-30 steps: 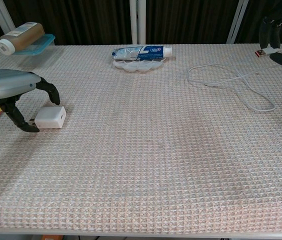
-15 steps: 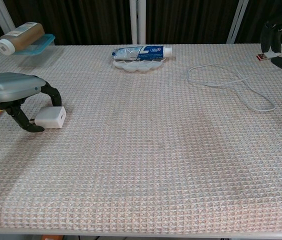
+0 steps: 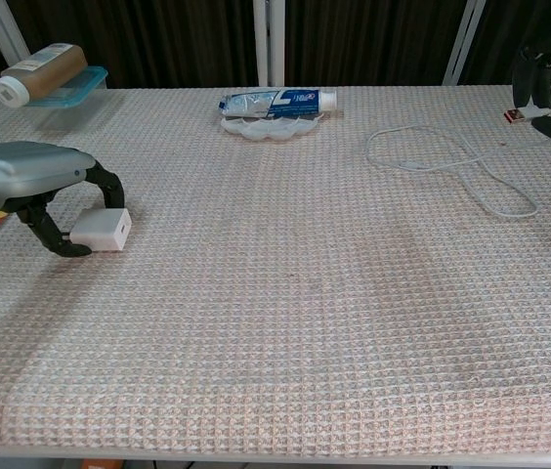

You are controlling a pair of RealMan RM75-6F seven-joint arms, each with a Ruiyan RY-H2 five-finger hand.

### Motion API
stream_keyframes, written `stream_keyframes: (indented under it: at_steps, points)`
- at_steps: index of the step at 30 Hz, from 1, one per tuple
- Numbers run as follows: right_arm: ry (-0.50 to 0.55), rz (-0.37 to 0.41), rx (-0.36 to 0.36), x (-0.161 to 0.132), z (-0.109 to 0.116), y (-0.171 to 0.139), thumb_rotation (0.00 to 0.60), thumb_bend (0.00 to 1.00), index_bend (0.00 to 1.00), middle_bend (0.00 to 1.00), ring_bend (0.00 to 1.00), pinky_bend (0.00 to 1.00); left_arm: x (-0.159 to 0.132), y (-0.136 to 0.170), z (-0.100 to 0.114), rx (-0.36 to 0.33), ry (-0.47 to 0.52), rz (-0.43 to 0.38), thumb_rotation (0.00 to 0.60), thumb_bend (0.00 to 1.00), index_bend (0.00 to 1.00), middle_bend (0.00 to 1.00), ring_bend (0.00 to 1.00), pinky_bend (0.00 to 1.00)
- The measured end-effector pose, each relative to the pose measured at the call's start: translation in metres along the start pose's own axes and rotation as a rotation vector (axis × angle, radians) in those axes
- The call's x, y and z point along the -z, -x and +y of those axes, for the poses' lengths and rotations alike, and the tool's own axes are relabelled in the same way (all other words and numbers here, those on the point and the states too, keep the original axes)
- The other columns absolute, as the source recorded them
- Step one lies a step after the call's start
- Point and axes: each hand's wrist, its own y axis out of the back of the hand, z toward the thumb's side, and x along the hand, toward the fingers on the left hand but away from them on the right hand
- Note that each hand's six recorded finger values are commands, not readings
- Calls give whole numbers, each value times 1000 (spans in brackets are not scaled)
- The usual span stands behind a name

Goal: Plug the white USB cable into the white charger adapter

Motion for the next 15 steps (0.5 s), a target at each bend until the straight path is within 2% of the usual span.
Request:
stream_keyframes:
  at_steps: [8, 15]
  points:
    - [18, -10, 10, 2, 0, -2, 600, 335, 601, 527, 211, 0, -5, -1, 5, -27, 35, 0, 600, 307, 495, 457, 249, 77]
    - [35, -3, -5, -2, -3, 3, 600, 340, 602, 528, 211, 0, -10, 3, 16, -61, 47, -4, 600, 309, 501, 466, 257, 86]
